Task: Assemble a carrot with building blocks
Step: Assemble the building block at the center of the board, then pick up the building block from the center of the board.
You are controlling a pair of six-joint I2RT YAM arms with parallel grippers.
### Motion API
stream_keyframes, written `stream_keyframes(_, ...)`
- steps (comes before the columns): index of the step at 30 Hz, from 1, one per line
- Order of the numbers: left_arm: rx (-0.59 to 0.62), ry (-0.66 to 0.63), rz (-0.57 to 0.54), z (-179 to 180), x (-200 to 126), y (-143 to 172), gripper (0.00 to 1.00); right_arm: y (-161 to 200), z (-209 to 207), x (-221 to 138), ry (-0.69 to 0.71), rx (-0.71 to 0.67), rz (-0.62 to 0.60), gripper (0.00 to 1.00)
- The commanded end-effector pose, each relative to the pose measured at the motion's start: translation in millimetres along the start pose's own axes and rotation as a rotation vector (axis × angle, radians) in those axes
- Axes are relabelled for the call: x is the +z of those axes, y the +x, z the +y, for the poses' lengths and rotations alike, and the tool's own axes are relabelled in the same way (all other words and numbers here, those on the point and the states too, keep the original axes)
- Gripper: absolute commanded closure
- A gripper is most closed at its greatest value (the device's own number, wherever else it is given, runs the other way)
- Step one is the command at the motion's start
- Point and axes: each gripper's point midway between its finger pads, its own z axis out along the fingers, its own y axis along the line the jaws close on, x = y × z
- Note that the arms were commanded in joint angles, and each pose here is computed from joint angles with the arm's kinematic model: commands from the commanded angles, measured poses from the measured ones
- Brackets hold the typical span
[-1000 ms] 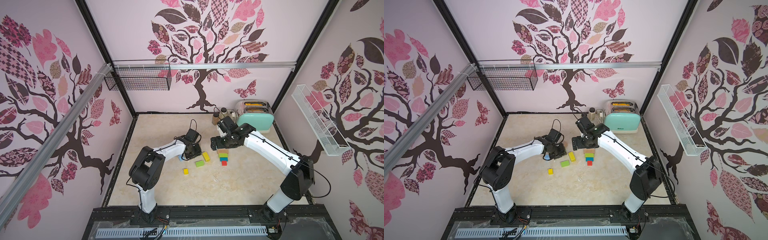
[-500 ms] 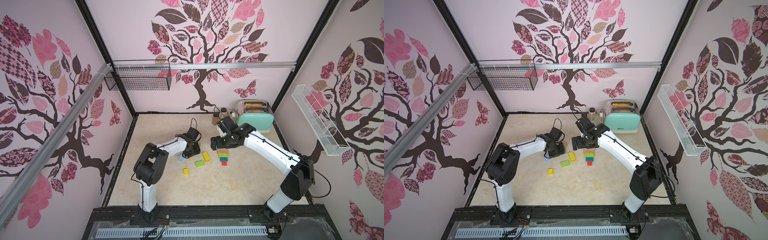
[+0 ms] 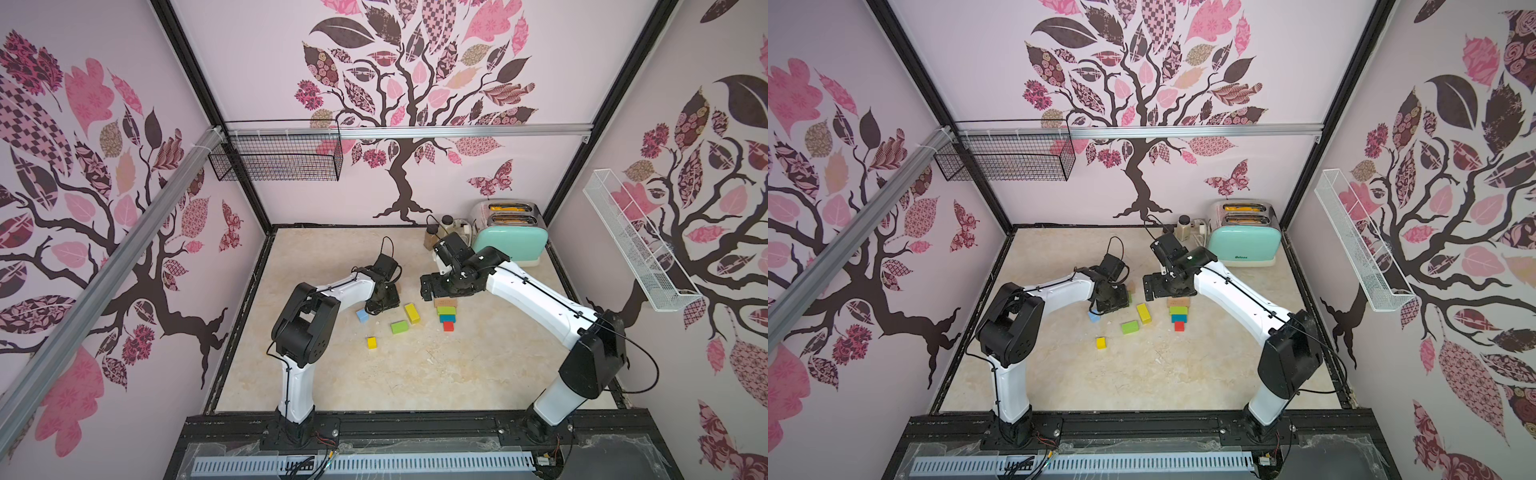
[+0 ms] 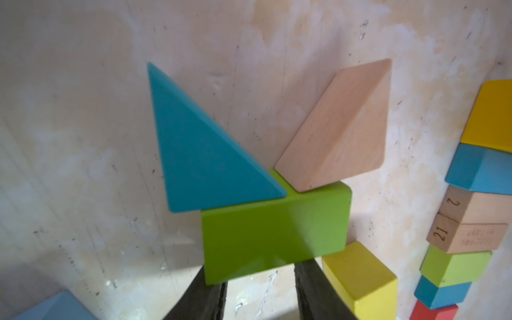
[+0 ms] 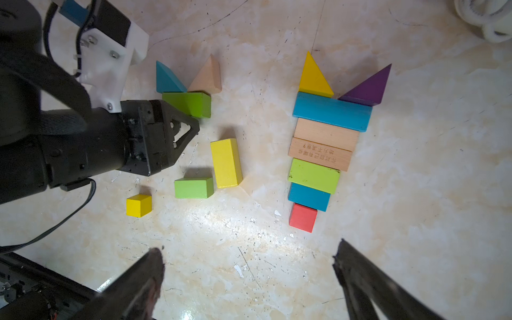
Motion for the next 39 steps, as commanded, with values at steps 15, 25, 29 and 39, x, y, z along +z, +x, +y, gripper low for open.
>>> stream_keyframes(15, 0.008, 0.085, -0.131, 1.1, -82.6, -6.2, 0.30, 2.1, 36.3, 46.9, -0.107, -0.080, 0.091, 0.21)
stream_keyframes(25, -0.062, 0.149, -0.185, 22.2, -129.3, 11.8, 0.26, 3.4, 40.2, 108.2, -0.007, -0.130, 0.145, 0.20)
stream_keyframes(29, -0.092, 0.176, -0.155, 28.9, -125.8, 23.2, 0.27, 13.2, 38.7, 128.0, 0.025, -0.145, 0.182, 0.25)
stream_keyframes(39, -0.111, 0.190, -0.172, 38.8, -132.7, 27.7, 0.27, 19.6, 34.1, 150.7, 0.058, -0.149, 0.205, 0.44)
